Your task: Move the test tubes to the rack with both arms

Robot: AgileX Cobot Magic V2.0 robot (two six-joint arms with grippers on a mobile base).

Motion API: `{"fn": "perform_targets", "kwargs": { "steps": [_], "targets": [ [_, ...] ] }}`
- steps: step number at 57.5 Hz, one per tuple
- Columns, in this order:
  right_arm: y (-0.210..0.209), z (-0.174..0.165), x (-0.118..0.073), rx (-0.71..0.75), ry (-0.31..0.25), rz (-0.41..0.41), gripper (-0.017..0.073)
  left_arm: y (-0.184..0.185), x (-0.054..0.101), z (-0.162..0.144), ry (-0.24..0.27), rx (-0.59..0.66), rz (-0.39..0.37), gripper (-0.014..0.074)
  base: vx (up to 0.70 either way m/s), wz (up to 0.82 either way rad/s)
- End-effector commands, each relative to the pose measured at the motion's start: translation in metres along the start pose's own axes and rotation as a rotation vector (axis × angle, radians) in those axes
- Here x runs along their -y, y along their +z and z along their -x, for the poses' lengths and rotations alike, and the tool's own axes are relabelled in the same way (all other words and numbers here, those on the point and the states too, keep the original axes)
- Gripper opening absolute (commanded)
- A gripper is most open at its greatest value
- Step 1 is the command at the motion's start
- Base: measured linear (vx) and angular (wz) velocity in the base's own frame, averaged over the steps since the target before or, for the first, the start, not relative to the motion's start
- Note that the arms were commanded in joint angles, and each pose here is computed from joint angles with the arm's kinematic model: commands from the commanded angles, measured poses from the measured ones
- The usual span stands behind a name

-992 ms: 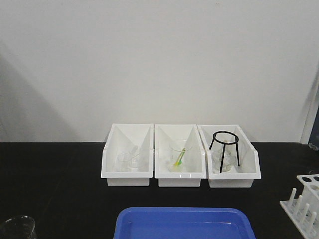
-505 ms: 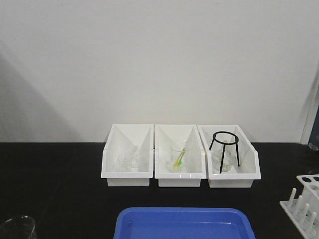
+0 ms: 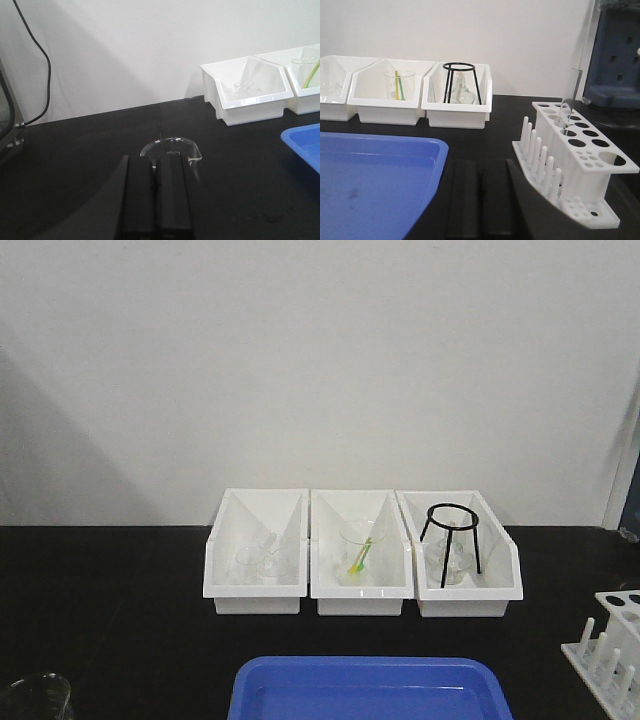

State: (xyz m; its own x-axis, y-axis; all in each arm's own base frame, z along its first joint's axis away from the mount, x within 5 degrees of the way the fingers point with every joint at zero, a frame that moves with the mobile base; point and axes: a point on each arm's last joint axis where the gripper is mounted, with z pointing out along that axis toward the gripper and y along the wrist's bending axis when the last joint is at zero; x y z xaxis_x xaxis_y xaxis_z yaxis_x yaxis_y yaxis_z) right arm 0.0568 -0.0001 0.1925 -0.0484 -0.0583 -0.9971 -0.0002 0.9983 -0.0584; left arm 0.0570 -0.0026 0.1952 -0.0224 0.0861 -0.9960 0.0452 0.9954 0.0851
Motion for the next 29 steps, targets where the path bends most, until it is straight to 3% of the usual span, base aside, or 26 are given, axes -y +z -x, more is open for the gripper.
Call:
{"fn": "perform_targets", "kwargs": {
  "steps": [1,29],
  "targets": [
    [-0.0002,0.0043,0.0003,0.076,-0.004,-0.005,-0.0008,0.0019,-0.0001,-0.0024,-0.012,0.038,0.006,-0.002,0.0,0.0],
    [-0.0003,0.0041,0.0003,0.074,-0.004,-0.005,-0.0008,0.0019,-0.0001,-0.0024,-0.012,0.038,0.006,-0.002,0.0,0.0]
  ]
}}
